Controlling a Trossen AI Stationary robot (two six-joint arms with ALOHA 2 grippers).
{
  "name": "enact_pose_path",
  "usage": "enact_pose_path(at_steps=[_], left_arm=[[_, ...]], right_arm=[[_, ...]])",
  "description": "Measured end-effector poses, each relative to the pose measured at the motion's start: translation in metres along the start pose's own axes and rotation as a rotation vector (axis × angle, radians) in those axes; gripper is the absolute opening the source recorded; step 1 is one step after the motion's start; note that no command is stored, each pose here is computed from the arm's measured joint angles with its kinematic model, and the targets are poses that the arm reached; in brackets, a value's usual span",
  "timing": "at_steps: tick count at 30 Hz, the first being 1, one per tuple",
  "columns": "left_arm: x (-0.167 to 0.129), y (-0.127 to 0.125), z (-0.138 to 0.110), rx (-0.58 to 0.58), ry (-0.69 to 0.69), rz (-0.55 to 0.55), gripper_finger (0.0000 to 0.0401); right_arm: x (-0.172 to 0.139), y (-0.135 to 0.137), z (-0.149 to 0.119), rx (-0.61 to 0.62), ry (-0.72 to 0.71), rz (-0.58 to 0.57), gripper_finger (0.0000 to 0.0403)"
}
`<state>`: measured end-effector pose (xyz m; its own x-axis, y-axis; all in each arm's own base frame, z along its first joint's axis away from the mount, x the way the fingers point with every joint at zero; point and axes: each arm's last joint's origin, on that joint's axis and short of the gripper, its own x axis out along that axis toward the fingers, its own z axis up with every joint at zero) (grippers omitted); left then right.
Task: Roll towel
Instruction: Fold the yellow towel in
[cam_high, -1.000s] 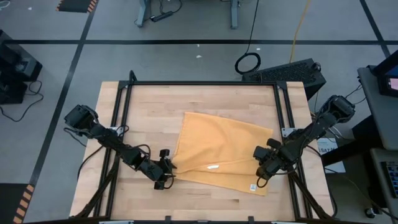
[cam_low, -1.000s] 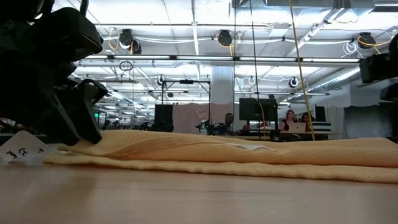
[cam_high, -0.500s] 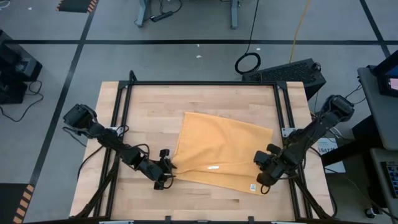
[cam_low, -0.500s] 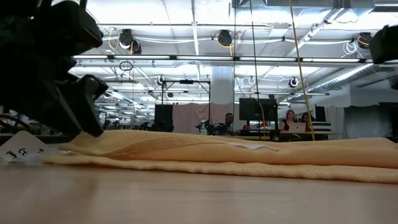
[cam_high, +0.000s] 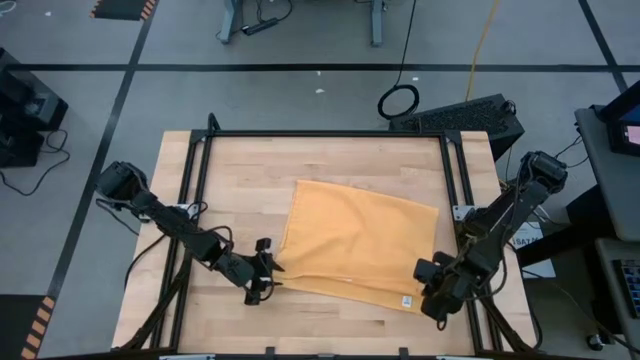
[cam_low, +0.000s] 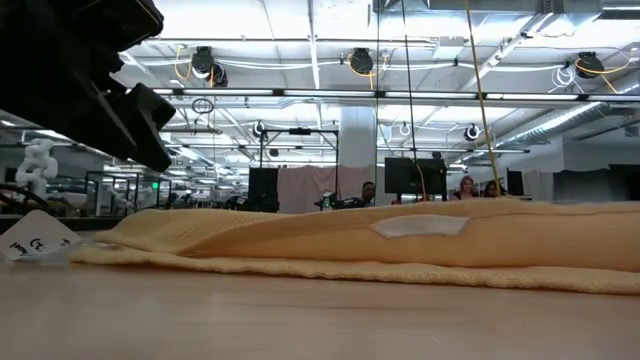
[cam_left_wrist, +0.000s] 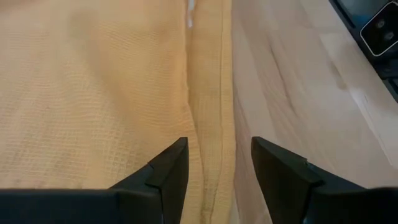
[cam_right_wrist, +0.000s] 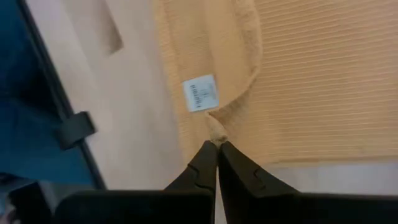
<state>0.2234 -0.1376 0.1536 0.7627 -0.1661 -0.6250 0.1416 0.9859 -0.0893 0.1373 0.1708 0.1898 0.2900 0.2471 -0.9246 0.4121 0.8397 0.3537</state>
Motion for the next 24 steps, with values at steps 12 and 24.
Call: enact_pose_path(at_steps=[12,24], left_arm=[[0.0,0.001,-0.002,0.001,0.021,0.016,0.018],[0.0,0.001,-0.003,0.002,0.025,0.019,0.018]], right_arm=[[-0.001,0.011,-0.009,0.071,0.014,0.102,0.0],[-0.003,0.015,-0.022,0.131,0.088,0.129,0.0074]])
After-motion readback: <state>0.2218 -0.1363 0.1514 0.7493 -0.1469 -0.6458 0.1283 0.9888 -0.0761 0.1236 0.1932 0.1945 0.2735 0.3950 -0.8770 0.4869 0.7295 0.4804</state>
